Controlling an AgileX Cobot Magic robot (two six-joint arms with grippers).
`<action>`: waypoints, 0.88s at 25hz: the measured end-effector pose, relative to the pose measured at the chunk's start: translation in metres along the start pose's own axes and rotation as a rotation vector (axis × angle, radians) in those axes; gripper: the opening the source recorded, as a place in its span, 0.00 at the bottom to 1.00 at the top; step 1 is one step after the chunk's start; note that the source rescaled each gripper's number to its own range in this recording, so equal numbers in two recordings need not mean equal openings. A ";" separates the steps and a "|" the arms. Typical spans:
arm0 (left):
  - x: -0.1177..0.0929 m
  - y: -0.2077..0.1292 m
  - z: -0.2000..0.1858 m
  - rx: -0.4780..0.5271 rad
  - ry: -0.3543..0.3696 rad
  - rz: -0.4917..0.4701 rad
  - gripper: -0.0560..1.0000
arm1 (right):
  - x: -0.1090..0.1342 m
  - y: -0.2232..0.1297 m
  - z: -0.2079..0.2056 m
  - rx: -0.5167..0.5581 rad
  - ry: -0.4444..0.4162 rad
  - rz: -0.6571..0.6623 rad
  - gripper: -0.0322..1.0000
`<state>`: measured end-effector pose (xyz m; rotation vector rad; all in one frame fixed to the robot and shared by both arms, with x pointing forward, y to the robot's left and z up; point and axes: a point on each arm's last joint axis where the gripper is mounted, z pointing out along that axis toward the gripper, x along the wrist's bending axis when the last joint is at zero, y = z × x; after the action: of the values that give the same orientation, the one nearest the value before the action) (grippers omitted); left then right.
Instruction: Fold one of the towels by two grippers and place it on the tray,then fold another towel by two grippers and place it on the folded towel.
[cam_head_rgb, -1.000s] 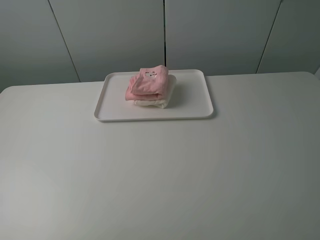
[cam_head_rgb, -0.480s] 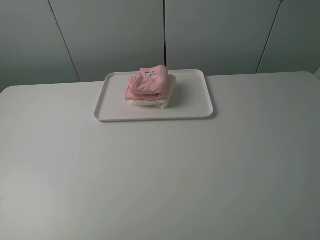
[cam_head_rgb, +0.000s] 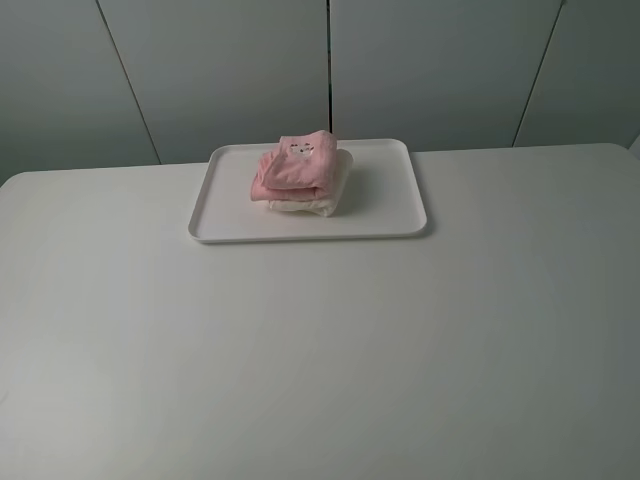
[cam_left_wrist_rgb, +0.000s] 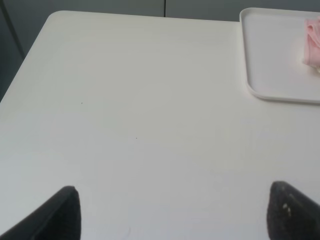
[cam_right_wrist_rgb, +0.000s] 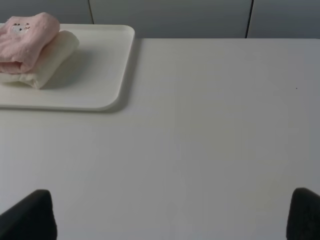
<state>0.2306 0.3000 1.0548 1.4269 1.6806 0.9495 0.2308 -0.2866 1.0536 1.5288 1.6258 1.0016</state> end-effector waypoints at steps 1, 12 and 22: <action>0.000 0.000 0.000 0.000 0.000 0.000 0.97 | 0.000 0.000 0.000 0.000 0.000 0.000 1.00; 0.000 0.000 0.000 0.000 0.000 0.000 0.97 | 0.000 0.000 0.000 0.000 0.000 0.000 1.00; 0.000 0.000 0.000 0.000 0.000 -0.004 0.97 | 0.000 0.000 0.000 0.000 0.000 0.000 1.00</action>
<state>0.2306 0.3000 1.0548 1.4235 1.6826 0.9476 0.2308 -0.2866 1.0536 1.5288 1.6258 1.0016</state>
